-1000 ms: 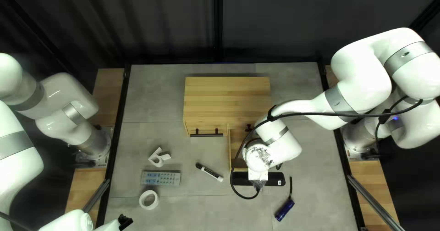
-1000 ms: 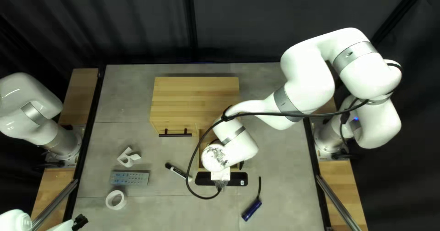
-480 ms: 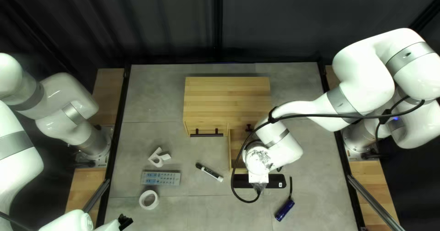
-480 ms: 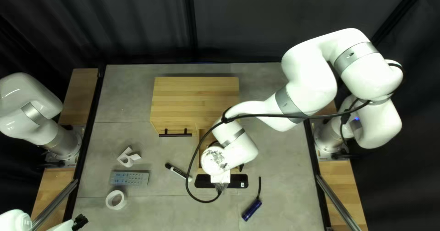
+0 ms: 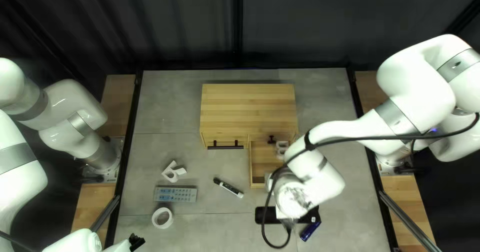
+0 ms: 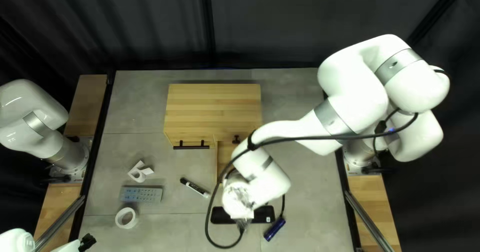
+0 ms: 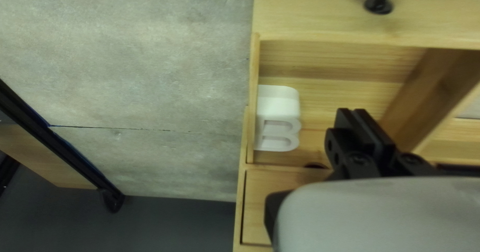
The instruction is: Open drawers and place objects into drawer and close
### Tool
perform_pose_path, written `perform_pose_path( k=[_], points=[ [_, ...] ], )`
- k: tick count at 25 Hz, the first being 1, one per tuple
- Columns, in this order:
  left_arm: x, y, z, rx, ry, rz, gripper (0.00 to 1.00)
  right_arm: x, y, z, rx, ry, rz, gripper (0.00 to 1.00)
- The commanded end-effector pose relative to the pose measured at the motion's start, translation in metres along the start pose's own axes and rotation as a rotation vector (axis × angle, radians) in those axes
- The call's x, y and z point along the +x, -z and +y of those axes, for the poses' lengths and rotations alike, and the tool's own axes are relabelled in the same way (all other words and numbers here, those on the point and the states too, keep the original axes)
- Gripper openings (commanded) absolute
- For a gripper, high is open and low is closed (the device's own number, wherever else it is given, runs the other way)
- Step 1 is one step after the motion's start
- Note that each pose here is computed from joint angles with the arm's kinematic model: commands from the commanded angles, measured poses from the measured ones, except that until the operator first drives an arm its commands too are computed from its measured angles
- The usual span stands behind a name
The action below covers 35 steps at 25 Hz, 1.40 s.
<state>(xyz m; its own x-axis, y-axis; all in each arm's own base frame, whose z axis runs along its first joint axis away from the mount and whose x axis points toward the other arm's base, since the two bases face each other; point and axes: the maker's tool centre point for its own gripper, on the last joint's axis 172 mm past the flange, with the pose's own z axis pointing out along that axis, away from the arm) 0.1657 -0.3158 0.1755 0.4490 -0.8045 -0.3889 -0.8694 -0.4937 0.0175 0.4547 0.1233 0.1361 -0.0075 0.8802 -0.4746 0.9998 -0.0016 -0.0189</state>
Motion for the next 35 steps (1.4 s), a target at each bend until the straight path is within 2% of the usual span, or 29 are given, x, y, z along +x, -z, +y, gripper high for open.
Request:
perform_pose_path(
  k=[1,2,3,6,9,16,23,30,35],
  points=[
    [0.000,0.000,0.000,0.000,0.000,0.000,1.00,0.031,0.025,0.019,-0.064,0.022,-0.030,0.61],
    [0.000,0.000,0.000,0.000,0.000,0.000,1.00,0.036,0.028,0.024,-0.088,0.041,-0.038,0.93],
    [0.000,0.000,0.000,0.000,0.000,0.000,1.00,0.040,0.029,0.027,-0.109,0.057,-0.045,1.00],
    [0.000,0.000,0.000,0.000,0.000,0.000,1.00,0.048,0.031,0.031,-0.149,0.084,-0.058,1.00],
    [0.000,0.000,0.000,0.000,0.000,0.000,1.00,0.060,0.035,0.022,-0.128,0.101,-0.047,1.00],
    [0.000,0.000,0.000,0.000,0.000,0.000,1.00,0.117,0.056,-0.043,0.017,0.128,0.008,1.00],
    [0.000,0.000,0.000,0.000,0.000,0.000,1.00,0.154,0.071,-0.110,0.119,0.086,0.064,1.00],
    [0.000,0.000,0.000,0.000,0.000,0.000,1.00,0.183,0.063,-0.153,0.217,-0.032,0.094,1.00],
    [0.000,0.000,0.000,0.000,0.000,0.000,1.00,0.192,0.050,-0.174,0.245,-0.091,0.108,1.00]
  ],
)
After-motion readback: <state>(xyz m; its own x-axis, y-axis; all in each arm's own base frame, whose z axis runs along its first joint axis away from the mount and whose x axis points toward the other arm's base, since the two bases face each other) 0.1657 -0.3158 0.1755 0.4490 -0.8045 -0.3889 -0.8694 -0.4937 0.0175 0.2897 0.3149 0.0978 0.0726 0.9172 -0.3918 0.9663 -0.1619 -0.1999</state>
